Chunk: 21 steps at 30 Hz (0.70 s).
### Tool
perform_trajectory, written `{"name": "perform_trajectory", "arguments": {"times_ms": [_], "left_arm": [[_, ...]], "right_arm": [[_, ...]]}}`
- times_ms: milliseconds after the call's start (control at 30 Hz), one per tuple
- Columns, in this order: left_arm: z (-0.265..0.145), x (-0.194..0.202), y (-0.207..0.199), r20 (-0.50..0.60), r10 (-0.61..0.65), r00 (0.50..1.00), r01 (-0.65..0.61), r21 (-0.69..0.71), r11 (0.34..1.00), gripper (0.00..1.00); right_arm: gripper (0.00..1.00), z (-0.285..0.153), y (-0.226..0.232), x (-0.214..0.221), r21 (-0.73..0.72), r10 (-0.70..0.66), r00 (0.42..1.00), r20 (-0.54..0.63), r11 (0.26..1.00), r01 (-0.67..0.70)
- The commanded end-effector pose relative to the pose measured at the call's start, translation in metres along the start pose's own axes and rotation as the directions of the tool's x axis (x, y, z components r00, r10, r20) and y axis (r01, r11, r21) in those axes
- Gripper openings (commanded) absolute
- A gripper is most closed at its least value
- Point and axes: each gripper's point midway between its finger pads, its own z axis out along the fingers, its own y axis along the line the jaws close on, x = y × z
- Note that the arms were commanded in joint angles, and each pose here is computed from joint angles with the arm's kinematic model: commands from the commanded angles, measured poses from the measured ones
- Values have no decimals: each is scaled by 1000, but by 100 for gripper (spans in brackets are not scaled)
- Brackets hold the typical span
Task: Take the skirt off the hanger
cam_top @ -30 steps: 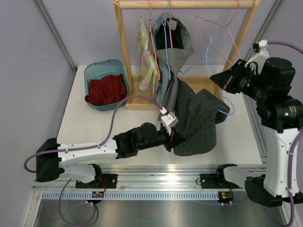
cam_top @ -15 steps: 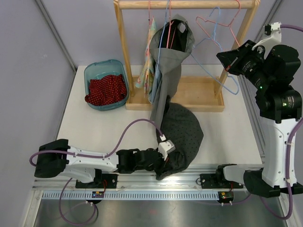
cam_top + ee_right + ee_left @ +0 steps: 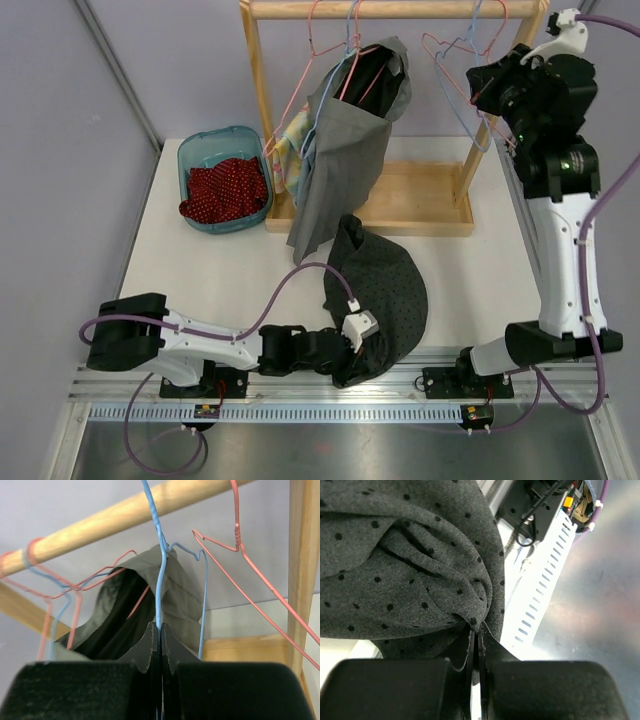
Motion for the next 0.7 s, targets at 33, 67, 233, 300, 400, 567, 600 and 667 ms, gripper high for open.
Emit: {"name": "perform_trajectory", "arguments": {"times_ms": [33, 67, 233, 300, 400, 567, 600, 667], "left_arm": [[-2, -31, -30, 77, -6, 997, 3, 37, 999, 0], [-8, -33, -32, 83, 5, 997, -7, 23, 1000, 0], [-50, -55, -15, 109, 25, 994, -10, -135, 991, 0], [-81, -87, -22, 176, 37, 984, -7, -163, 987, 0], [-127, -103, 10, 172, 110, 979, -43, -351, 935, 0], [-207, -141, 64, 157, 224, 962, -75, -636, 768, 0], [-216, -146, 71, 156, 231, 960, -74, -657, 751, 0], [-240, -166, 91, 176, 242, 954, -50, -703, 709, 0]], "right_arm": [[0, 45, -15, -3, 53, -17, 998, 59, 998, 14], [0, 50, -17, 3, 52, -13, 999, 43, 999, 11], [0, 46, -23, 26, 50, 6, 1000, 6, 999, -6], [0, 33, -27, 33, 59, 7, 1000, 1, 998, -7], [0, 17, -31, 43, 67, 14, 1000, -22, 998, -12], [88, -6, -38, 63, 84, 10, 997, -77, 996, -4], [97, -16, -39, 62, 91, 9, 997, -72, 996, -2], [99, -29, -41, 64, 96, 4, 997, -72, 995, 3]]}}
